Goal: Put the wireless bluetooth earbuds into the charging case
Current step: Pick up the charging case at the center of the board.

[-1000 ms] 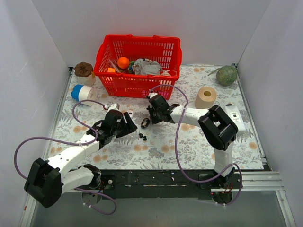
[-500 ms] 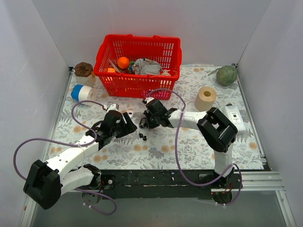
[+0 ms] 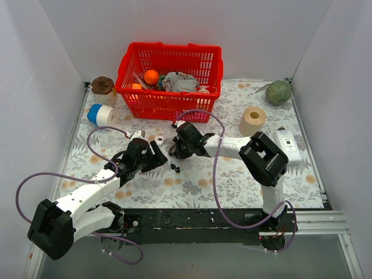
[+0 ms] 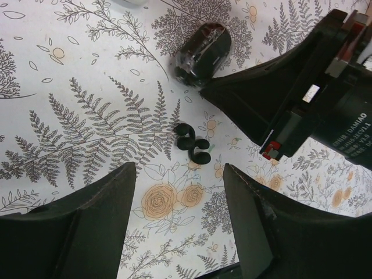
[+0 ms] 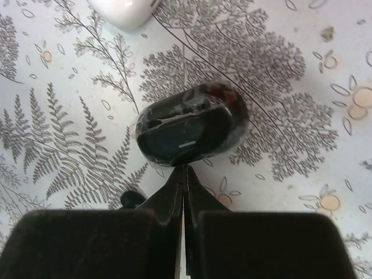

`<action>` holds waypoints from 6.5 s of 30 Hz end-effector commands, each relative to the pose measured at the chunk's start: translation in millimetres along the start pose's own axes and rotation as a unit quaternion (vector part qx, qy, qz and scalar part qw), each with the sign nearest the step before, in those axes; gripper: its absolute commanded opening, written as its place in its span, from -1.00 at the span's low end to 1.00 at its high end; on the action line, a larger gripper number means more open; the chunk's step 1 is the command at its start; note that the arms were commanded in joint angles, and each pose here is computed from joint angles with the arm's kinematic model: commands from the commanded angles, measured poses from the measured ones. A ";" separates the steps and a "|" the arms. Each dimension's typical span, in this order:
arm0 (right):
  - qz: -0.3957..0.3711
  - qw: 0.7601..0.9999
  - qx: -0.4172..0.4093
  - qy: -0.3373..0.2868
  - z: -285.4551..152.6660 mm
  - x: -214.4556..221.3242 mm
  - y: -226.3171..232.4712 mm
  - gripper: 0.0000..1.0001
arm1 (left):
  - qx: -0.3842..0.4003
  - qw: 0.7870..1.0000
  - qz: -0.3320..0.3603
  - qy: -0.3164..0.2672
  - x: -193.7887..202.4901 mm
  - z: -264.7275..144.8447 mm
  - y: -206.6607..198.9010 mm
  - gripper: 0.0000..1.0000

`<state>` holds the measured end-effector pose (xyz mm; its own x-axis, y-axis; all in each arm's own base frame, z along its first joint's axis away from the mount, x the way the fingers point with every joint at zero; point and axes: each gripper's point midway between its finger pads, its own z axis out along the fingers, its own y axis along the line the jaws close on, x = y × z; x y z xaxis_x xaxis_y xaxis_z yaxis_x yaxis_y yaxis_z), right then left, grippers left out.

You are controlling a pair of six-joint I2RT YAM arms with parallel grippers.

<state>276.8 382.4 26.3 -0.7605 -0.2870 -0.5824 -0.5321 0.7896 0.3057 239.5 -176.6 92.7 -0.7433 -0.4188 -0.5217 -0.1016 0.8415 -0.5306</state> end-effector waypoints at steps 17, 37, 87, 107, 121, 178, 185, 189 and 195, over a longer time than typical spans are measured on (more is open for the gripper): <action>-0.050 0.994 0.043 -0.082 -31.1 -87.0 -9.5 -0.97 | 0.004 0.999 0.001 -0.041 -16.9 -12.6 -2.8 0.27; -0.065 0.995 0.056 -0.054 33.1 -92.3 -37.3 -0.97 | 0.001 0.999 0.000 -0.039 -13.8 -13.1 1.5 0.31; -0.044 0.992 0.048 -0.110 27.7 -73.2 -28.4 -0.97 | 0.002 1.000 -0.007 -0.027 -3.0 -8.7 7.5 0.38; -0.039 0.996 0.029 -0.079 5.4 -25.5 -14.5 -0.97 | 0.000 1.000 0.000 -0.027 -5.0 -4.6 5.7 0.39; -0.037 0.982 0.122 -0.141 -136.8 -24.9 -57.8 -0.63 | 0.113 0.955 0.275 -0.008 -25.7 20.4 -51.4 0.68; -0.012 0.987 0.033 -0.157 -186.3 31.7 -46.8 -0.54 | 0.020 0.897 0.414 0.151 0.7 109.0 -5.9 0.58; -0.010 0.987 0.032 -0.156 -184.9 33.5 -47.2 -0.55 | 0.002 0.895 0.420 0.150 -0.2 106.9 0.7 0.64; -0.010 0.987 0.034 -0.157 -185.4 33.8 -47.8 -0.55 | -0.016 0.888 0.432 0.156 2.6 106.9 7.1 0.61; -0.010 0.987 0.035 -0.157 -185.2 33.8 -48.5 -0.54 | -0.019 0.883 0.438 0.169 9.0 106.7 10.5 0.47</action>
<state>204.8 229.9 123.3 -0.6141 -0.1620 -0.7724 -0.5061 0.8318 0.2279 321.2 -221.0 22.1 -0.6748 0.4806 -0.5601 0.5862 0.8101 -0.0112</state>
